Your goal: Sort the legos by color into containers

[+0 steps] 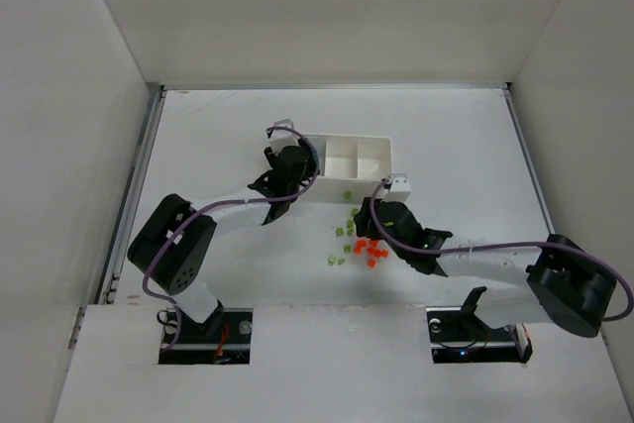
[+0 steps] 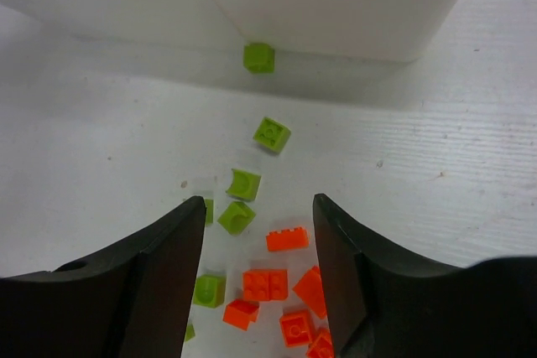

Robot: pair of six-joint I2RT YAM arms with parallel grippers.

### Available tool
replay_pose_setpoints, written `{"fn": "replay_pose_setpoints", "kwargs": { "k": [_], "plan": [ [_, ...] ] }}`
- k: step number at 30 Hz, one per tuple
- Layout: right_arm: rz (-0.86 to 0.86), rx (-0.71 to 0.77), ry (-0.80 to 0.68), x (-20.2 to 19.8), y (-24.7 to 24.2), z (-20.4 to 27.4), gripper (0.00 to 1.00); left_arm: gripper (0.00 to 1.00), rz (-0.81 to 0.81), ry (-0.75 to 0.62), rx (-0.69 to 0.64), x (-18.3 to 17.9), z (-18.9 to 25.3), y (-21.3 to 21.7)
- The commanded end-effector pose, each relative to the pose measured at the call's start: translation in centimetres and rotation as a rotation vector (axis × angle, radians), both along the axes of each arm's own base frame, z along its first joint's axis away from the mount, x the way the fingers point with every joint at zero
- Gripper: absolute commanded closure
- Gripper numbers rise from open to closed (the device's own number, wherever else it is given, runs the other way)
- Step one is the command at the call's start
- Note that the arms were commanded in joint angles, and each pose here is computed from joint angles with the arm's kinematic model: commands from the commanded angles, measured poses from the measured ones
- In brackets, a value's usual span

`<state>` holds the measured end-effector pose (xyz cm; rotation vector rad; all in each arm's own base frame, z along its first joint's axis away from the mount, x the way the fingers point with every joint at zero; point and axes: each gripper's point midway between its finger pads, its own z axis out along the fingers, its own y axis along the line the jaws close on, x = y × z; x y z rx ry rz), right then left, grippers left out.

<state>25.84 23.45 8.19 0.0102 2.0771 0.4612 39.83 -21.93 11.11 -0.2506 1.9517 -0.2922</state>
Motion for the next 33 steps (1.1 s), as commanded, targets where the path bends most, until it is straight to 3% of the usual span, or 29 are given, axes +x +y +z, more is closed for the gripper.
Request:
{"fn": "replay_pose_setpoints", "kwargs": {
  "k": [1, 11, 18, 26, 33],
  "plan": [
    [0.005, 0.030, -0.026, 1.2, 2.1, 1.5, 0.39, 0.46, -0.011, -0.084, -0.057, -0.7, 3.9, -0.1],
    [-0.015, -0.011, 0.004, 3.3, 3.9, -1.2, 0.47, 0.58, -0.167, -0.008, -0.003, -9.6, 0.8, -0.8],
    [-0.090, -0.067, -0.006, 4.3, 3.2, -2.4, 0.51, 0.58, -0.301, 0.087, 0.016, -16.1, -2.6, -1.5],
    [-0.128, -0.095, -0.007, 5.1, 3.2, -3.4, 0.55, 0.57, -0.486, 0.094, 0.025, -20.9, -3.2, -4.6],
    [-0.168, -0.088, -0.040, 5.5, 2.6, -2.3, 0.79, 0.56, -0.565, 0.105, 0.064, -23.0, -4.2, -5.7]
  ]
}}
